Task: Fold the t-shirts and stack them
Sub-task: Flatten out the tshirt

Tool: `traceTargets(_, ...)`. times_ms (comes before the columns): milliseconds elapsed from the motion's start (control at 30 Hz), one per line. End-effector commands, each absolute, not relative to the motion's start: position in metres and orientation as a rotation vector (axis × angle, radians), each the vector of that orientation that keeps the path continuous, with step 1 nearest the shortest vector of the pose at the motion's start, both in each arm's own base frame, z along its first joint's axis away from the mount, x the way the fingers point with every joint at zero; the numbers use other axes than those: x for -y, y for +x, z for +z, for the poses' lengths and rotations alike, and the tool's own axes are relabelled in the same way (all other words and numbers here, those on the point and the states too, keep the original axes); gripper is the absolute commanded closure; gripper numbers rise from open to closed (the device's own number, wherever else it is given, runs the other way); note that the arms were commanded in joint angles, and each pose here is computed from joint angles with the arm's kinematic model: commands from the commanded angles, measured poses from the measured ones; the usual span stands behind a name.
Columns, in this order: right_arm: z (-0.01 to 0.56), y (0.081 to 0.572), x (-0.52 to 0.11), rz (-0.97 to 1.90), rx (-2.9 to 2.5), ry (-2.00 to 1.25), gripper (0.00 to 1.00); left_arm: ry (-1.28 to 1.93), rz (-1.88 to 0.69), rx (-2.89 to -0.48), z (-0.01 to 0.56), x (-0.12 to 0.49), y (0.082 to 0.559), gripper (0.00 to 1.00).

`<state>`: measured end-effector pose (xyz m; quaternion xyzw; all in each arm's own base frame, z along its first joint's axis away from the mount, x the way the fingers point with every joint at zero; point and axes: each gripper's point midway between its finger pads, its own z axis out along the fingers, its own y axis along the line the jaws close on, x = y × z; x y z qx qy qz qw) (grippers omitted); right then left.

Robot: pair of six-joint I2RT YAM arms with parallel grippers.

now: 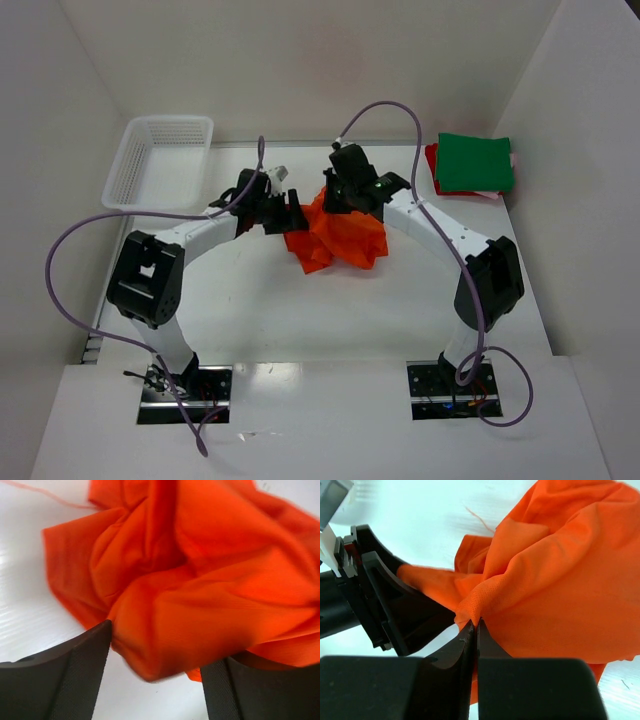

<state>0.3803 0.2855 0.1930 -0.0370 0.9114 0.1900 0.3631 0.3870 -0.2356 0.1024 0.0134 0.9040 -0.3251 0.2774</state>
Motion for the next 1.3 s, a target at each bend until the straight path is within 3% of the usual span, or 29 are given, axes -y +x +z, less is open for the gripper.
traceTargets(0, 0.207, 0.380, -0.298, 0.565, -2.294, -0.129, 0.95, 0.154, -0.890, -2.241, 0.141, 0.252, 0.404, 0.28)
traceTargets(67, 0.209, 0.378, -0.299, 0.585, -2.285, -0.135, 0.94, 0.149, -0.860, -2.239, 0.137, 0.249, 0.406, 0.45)
traceTargets(100, 0.212, 0.377, -0.299, 0.590, -2.274, -0.134, 0.94, 0.138, -0.840, -2.226, 0.140, 0.247, 0.411, 0.75)
traceTargets(133, 0.212, 0.377, -0.299, 0.590, -2.274, -0.134, 0.94, 0.135, -0.837, -2.242, 0.138, 0.246, 0.409, 0.87)
traceTargets(167, 0.218, 0.376, -0.298, 0.597, -2.261, -0.133, 0.94, 0.134, -0.835, -2.252, 0.136, 0.247, 0.411, 0.97)
traceTargets(200, 0.227, 0.374, -0.298, 0.616, -2.245, -0.137, 0.93, 0.134, -0.835, -2.252, 0.136, 0.247, 0.411, 1.00)
traceTargets(367, 0.228, 0.377, -0.280, 0.508, -2.222, -0.119, 0.88, 0.087, -0.723, -2.218, 0.166, 0.231, 0.418, 1.00)
traceTargets(633, 0.237, 0.384, -0.228, 0.395, -2.197, -0.011, 0.78, 0.048, -0.394, -1.948, 0.305, 0.152, 0.448, 1.00)
traceTargets(700, 0.243, 0.381, -0.222, 0.413, -2.173, 0.021, 0.97, 0.066, -0.365, -1.911, 0.328, 0.149, 0.452, 1.00)
traceTargets(733, 0.246, 0.383, -0.219, 0.423, -2.160, 0.050, 1.00, 0.066, -0.368, -1.893, 0.336, 0.149, 0.453, 1.00)
traceTargets(933, 0.259, 0.384, -0.207, 0.403, -2.108, 0.087, 1.00, 0.091, -0.369, -1.851, 0.358, 0.153, 0.463, 1.00)
traceTargets(1000, 0.258, 0.378, -0.217, 0.467, -2.107, 0.015, 0.89, 0.113, -0.370, -1.833, 0.374, 0.158, 0.464, 1.00)
traceTargets(1033, 0.267, 0.379, -0.223, 0.509, -2.073, 0.003, 0.66, 0.131, -0.376, -1.831, 0.378, 0.161, 0.465, 1.00)
traceTargets(1100, 0.267, 0.377, -0.227, 0.542, -2.060, -0.012, 0.44, 0.168, -0.398, -1.780, 0.406, 0.171, 0.458, 1.00)
traceTargets(1133, 0.277, 0.379, -0.228, 0.559, -2.021, -0.009, 0.25, 0.210, -0.405, -1.770, 0.412, 0.173, 0.455, 1.00)
traceTargets(1233, 0.287, 0.380, -0.231, 0.592, -1.982, -0.004, 0.02, 0.247, -0.454, -1.721, 0.445, 0.180, 0.439, 1.00)
traceTargets(1267, 0.290, 0.381, -0.234, 0.613, -1.971, -0.001, 0.00, 0.263, -0.507, -1.718, 0.452, 0.186, 0.427, 1.00)
